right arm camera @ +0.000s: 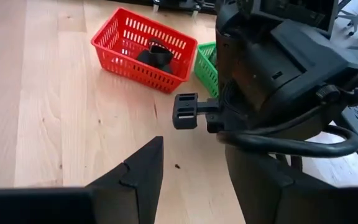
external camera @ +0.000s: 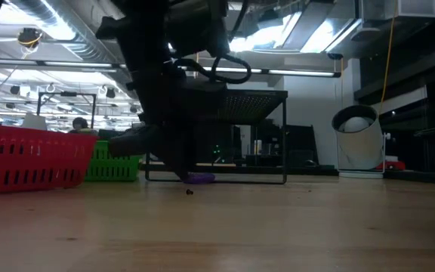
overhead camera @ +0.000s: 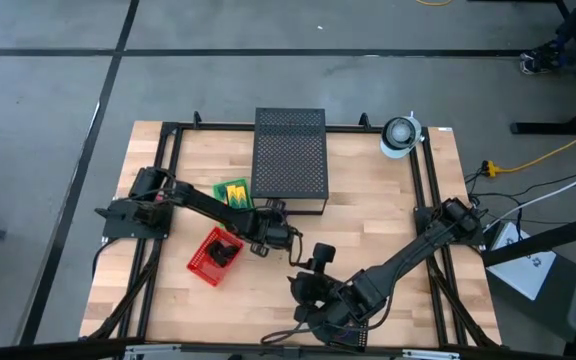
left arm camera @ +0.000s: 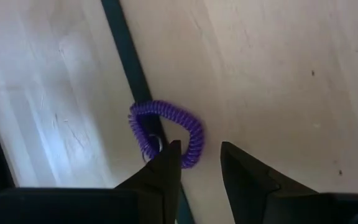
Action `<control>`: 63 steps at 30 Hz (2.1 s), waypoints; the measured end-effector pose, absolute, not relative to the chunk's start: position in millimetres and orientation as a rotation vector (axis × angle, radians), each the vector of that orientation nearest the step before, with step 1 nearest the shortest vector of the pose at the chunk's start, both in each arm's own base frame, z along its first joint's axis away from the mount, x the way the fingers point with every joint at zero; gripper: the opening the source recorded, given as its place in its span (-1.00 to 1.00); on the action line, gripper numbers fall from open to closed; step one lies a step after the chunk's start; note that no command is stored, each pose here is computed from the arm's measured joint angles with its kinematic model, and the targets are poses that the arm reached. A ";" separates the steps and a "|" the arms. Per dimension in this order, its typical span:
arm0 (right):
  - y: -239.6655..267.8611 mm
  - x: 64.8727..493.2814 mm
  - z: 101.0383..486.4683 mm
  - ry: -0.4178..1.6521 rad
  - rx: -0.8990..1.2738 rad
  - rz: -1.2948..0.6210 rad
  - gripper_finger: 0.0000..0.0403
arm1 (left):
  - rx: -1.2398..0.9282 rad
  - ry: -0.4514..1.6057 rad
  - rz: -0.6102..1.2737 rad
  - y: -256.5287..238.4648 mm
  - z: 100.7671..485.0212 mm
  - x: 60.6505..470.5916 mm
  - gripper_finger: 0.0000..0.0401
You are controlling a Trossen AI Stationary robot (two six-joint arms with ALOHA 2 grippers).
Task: Pick & Place Office Desk Supplies
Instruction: Put the purple spring keychain into the black bin
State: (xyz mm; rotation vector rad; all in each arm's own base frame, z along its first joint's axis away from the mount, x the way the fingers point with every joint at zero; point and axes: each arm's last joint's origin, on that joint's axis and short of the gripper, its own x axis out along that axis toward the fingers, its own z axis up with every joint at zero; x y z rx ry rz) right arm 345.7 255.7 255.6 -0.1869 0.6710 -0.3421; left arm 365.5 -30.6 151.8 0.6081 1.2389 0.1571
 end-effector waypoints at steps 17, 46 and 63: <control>257.8 344.8 255.2 0.687 -0.176 -0.315 -0.15 | 0.462 1.261 0.094 1.7 144.3 370.7 -0.45; 310.0 257.8 307.7 0.206 -0.231 -0.503 -0.15 | 0.457 0.880 -0.293 -87.2 216.8 364.1 -0.99; 311.2 239.9 304.2 0.133 -0.162 -0.532 -0.15 | 0.553 0.262 -0.540 -163.6 255.1 382.6 -0.99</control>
